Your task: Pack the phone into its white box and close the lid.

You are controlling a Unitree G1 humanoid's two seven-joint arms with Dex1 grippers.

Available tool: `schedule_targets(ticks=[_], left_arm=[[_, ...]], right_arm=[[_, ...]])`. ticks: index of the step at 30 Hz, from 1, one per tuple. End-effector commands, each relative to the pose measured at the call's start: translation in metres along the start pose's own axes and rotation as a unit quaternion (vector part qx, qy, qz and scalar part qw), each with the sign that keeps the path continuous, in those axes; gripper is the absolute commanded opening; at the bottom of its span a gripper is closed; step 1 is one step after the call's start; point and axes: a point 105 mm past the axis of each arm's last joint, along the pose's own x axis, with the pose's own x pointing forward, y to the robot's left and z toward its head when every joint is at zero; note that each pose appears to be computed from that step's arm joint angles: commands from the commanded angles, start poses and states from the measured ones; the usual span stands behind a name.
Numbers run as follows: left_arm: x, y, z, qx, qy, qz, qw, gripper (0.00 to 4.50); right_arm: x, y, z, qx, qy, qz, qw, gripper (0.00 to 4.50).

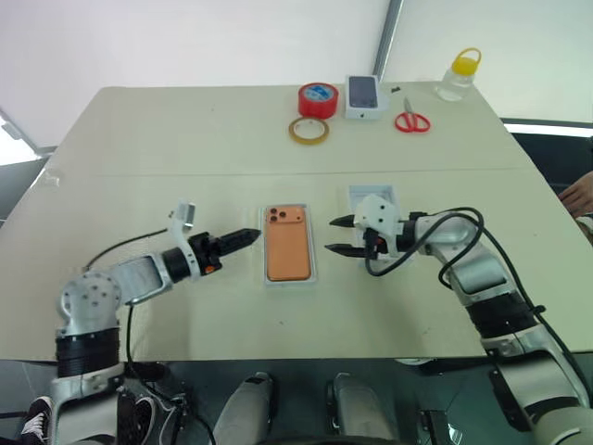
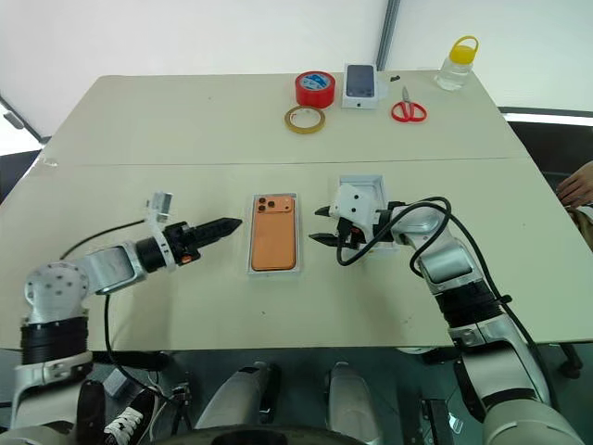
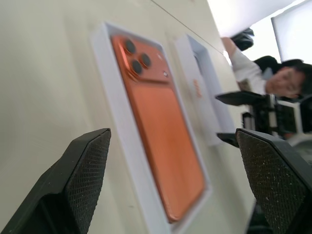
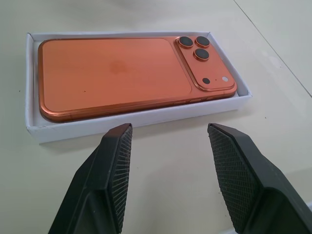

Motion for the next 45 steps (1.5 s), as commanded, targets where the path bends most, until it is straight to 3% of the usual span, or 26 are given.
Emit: schedule_targets(ticks=[1, 4, 6, 7, 16, 23, 34, 45], left_arm=[[-0.004, 0.008, 0.017, 0.081, -0.023, 0.036, 0.996, 3.02], [-0.001, 0.026, 0.017, 0.182, -0.016, 0.093, 0.979, 1.43], [0.003, 0.034, 0.011, 0.248, -0.001, 0.117, 0.962, 0.34], [0.007, 0.032, 0.007, 0.263, 0.002, 0.111, 0.958, 0.03], [0.045, 0.017, -0.040, 0.367, 0.054, 0.069, 0.926, 0.03], [0.070, -0.003, -0.066, 0.361, 0.085, 0.008, 0.929, 0.03], [0.121, -0.052, -0.079, 0.359, 0.080, -0.107, 0.924, 0.03], [0.168, -0.097, -0.100, 0.370, 0.095, -0.181, 0.906, 0.03]], right_arm=[[0.000, -0.011, 0.013, -0.021, -0.017, -0.019, 0.999, 1.68], [0.002, -0.016, 0.004, -0.040, 0.012, -0.033, 0.999, 0.14], [0.005, -0.016, 0.000, -0.056, 0.024, -0.037, 0.997, 0.00], [0.008, -0.015, -0.001, -0.066, 0.029, -0.037, 0.997, 0.00], [0.034, 0.005, -0.003, -0.115, 0.045, -0.024, 0.992, 0.00], [0.035, 0.009, -0.003, -0.120, 0.047, -0.014, 0.992, 0.00], [-0.013, -0.012, -0.029, -0.093, 0.102, -0.063, 0.988, 0.00], [-0.053, -0.006, -0.054, -0.078, 0.152, -0.090, 0.981, 0.00]])
